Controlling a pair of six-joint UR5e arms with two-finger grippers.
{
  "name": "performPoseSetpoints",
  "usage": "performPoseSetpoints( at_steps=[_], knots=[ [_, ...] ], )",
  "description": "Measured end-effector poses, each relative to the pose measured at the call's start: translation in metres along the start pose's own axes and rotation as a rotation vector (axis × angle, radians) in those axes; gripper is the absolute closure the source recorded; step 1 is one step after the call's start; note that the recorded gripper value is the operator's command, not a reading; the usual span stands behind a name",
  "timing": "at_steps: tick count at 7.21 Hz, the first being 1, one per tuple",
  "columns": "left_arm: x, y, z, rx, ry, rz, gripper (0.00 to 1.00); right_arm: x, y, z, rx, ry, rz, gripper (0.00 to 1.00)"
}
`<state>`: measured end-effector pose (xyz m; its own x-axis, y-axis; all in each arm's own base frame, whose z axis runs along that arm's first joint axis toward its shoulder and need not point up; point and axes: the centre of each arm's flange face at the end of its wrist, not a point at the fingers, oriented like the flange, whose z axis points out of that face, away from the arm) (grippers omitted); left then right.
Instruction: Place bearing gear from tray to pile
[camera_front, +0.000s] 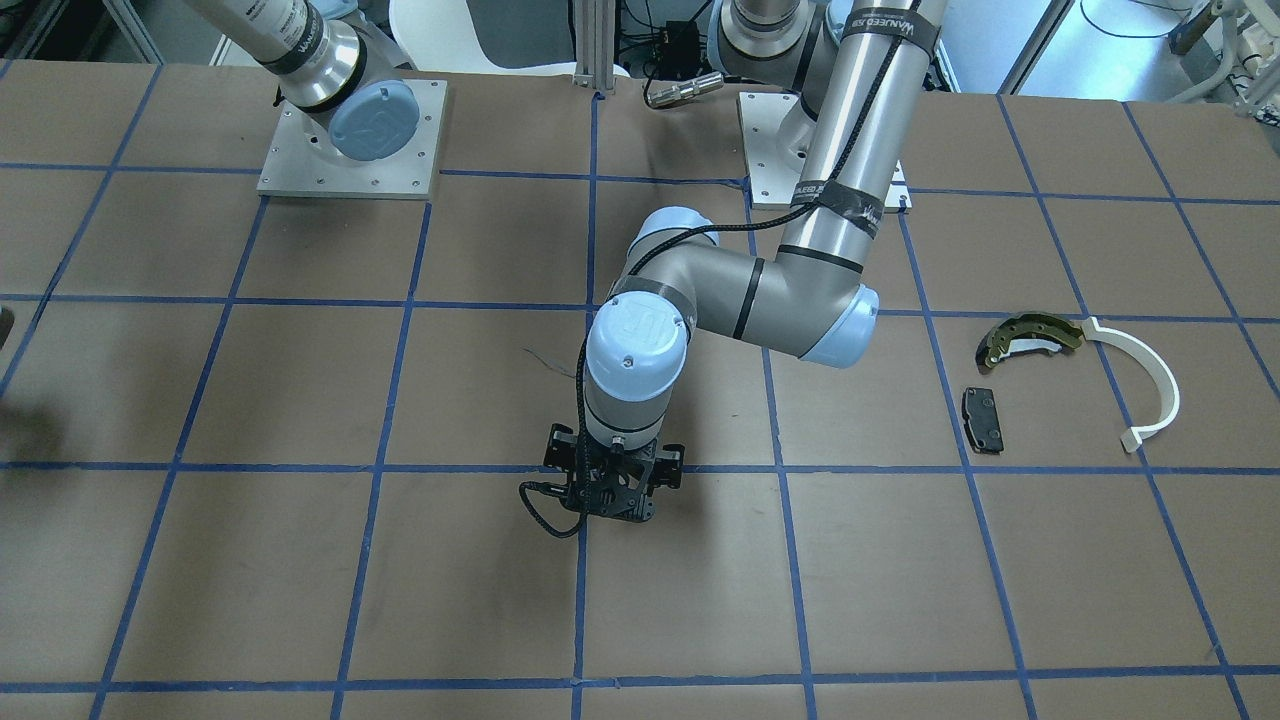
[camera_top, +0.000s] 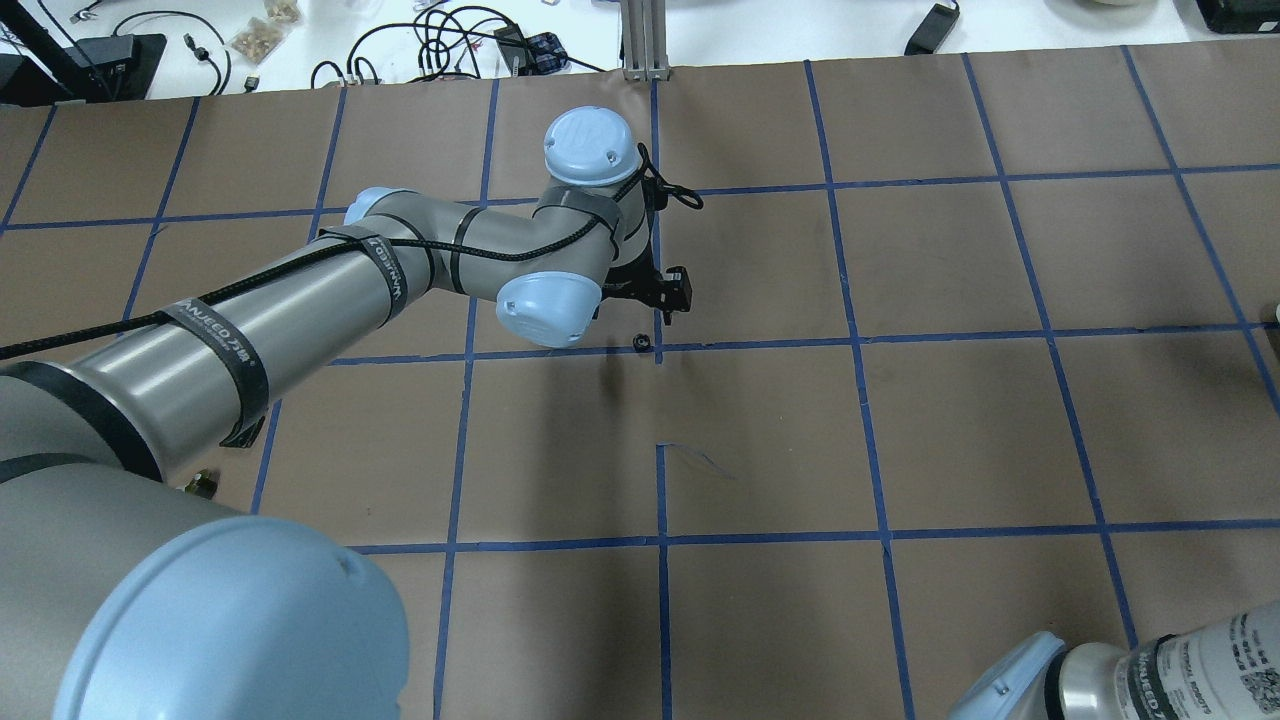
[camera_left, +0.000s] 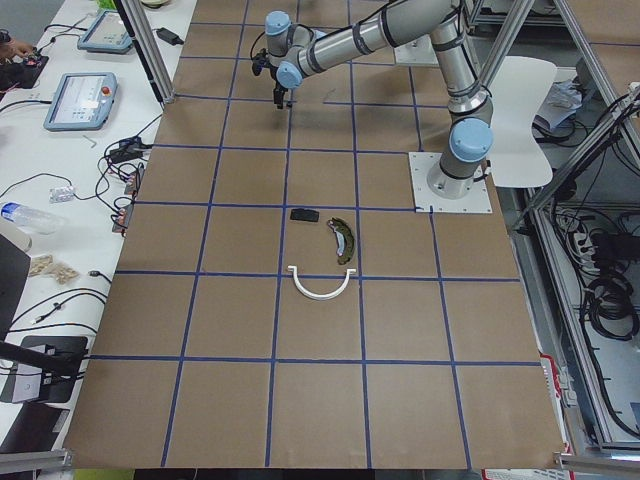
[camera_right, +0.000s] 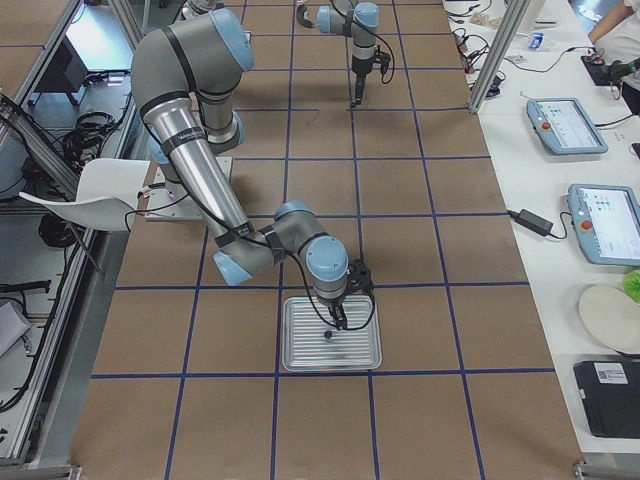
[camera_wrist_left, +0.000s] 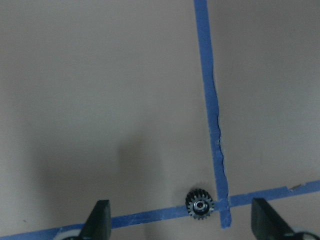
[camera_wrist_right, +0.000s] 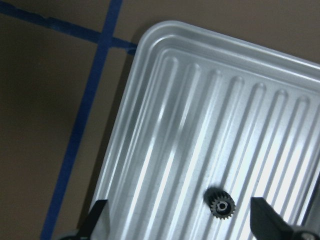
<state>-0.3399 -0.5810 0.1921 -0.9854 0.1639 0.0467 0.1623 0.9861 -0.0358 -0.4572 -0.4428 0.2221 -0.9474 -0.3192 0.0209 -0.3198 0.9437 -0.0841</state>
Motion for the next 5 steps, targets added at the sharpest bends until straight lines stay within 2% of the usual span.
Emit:
performPoseSetpoints(
  at_steps=[1,2,3,5],
  knots=[
    [0.002,-0.001,0.003,0.001,-0.001,0.004,0.31,0.014,0.013,0.013,0.003,0.003,-0.017,0.16],
    [0.004,0.000,0.005,-0.005,-0.006,0.007,0.32,0.023,0.020,0.020,0.004,0.006,-0.031,0.31],
    [0.005,0.001,0.007,-0.011,-0.011,0.009,0.32,0.028,0.022,0.028,0.004,0.000,-0.038,0.41],
    [0.005,0.004,0.010,-0.029,-0.017,0.008,0.32,0.029,0.024,0.037,0.007,-0.013,-0.041,0.52]
  ],
)
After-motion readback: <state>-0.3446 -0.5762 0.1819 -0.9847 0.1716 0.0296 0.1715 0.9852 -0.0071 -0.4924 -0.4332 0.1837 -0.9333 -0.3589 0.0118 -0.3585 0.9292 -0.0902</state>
